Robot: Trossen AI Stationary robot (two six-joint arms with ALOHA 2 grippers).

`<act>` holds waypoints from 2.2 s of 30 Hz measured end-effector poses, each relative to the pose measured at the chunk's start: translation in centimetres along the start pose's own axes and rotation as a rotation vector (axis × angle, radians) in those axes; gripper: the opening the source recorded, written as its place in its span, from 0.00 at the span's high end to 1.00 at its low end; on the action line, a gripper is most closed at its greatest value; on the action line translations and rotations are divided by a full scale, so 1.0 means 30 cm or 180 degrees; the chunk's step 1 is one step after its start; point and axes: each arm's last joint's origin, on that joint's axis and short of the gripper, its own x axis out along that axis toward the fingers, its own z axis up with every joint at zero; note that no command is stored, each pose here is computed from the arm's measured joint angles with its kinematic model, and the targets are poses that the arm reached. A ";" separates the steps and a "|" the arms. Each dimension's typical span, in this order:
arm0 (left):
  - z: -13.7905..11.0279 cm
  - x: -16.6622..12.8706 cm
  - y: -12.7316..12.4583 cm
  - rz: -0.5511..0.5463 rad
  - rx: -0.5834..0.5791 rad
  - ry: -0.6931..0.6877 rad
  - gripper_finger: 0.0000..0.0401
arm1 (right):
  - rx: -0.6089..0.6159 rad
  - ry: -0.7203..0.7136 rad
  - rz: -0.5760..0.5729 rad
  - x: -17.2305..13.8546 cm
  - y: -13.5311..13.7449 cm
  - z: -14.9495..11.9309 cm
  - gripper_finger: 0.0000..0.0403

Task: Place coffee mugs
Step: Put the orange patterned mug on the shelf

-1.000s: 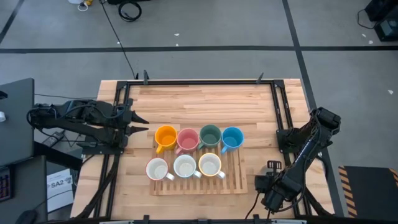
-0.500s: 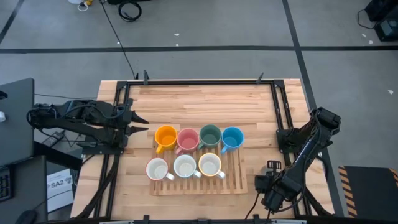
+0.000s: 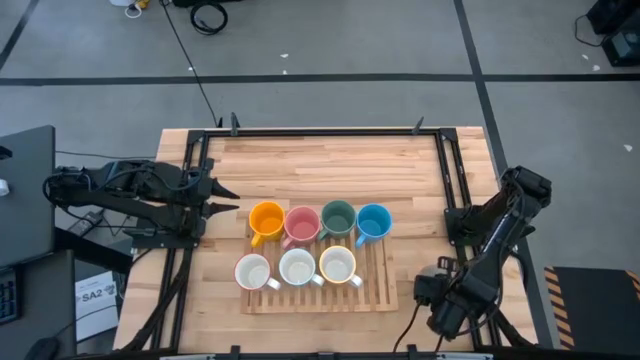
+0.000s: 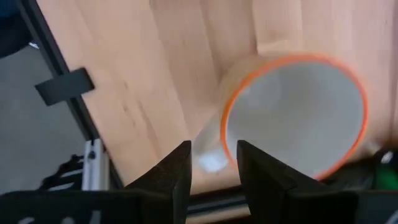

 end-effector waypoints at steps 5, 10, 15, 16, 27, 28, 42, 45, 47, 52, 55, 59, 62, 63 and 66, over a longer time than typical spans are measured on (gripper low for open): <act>0.000 0.000 0.000 0.0001 0.0018 -0.0001 0.72 | 0.0460 0.0305 0.0156 -0.024 0.000 -0.044 0.67; 0.000 0.000 0.000 0.0001 0.0021 0.0000 0.72 | 0.1157 0.0483 0.0135 -0.025 0.016 -0.097 0.67; 0.000 0.000 0.000 0.0001 0.0028 -0.0001 0.72 | 0.1743 0.0488 0.0176 -0.013 0.046 -0.135 0.67; 0.000 0.000 0.000 0.0001 0.0029 0.0001 0.72 | 0.1779 0.0472 0.0219 -0.012 0.052 -0.143 0.67; 0.000 0.000 0.000 0.0001 0.0030 0.0002 0.72 | 0.2159 -0.0010 0.0300 -0.004 0.061 -0.176 0.67; 0.000 0.000 0.000 0.0001 0.0030 0.0002 0.72 | 0.2168 -0.0013 0.0278 -0.001 0.059 -0.177 0.67; 0.000 0.000 0.000 0.0000 0.0031 0.0003 0.72 | 0.2468 -0.0109 0.0084 0.075 0.026 -0.176 0.67; 0.000 0.000 0.000 0.0001 0.0030 0.0003 0.72 | 0.2512 -0.0110 0.0024 0.094 0.016 -0.178 0.67; 0.000 0.000 0.000 0.0001 0.0030 0.0004 0.72 | 0.2514 -0.0101 0.0065 0.108 0.016 -0.174 0.67; 0.000 0.000 0.000 0.0001 0.0030 0.0004 0.72 | 0.2509 -0.0072 0.0145 0.122 0.020 -0.170 0.67; 0.000 0.000 0.000 0.0000 0.0029 0.0004 0.72 | 0.2509 -0.0103 0.0149 0.122 0.020 -0.169 0.67; 0.000 0.000 0.000 0.0000 0.0029 0.0003 0.72 | 0.2510 -0.0169 0.0157 0.122 0.019 -0.166 0.67; 0.000 0.000 0.000 0.0001 0.0028 0.0002 0.72 | 0.2515 -0.0169 0.0156 0.122 0.018 -0.164 0.67; 0.000 0.000 0.000 0.0001 0.0028 0.0002 0.72 | 0.2517 -0.0169 0.0156 0.122 0.018 -0.164 0.67; 0.000 0.000 0.000 0.0000 0.0029 0.0004 0.72 | 0.2534 -0.0171 0.0155 0.121 0.017 -0.159 0.67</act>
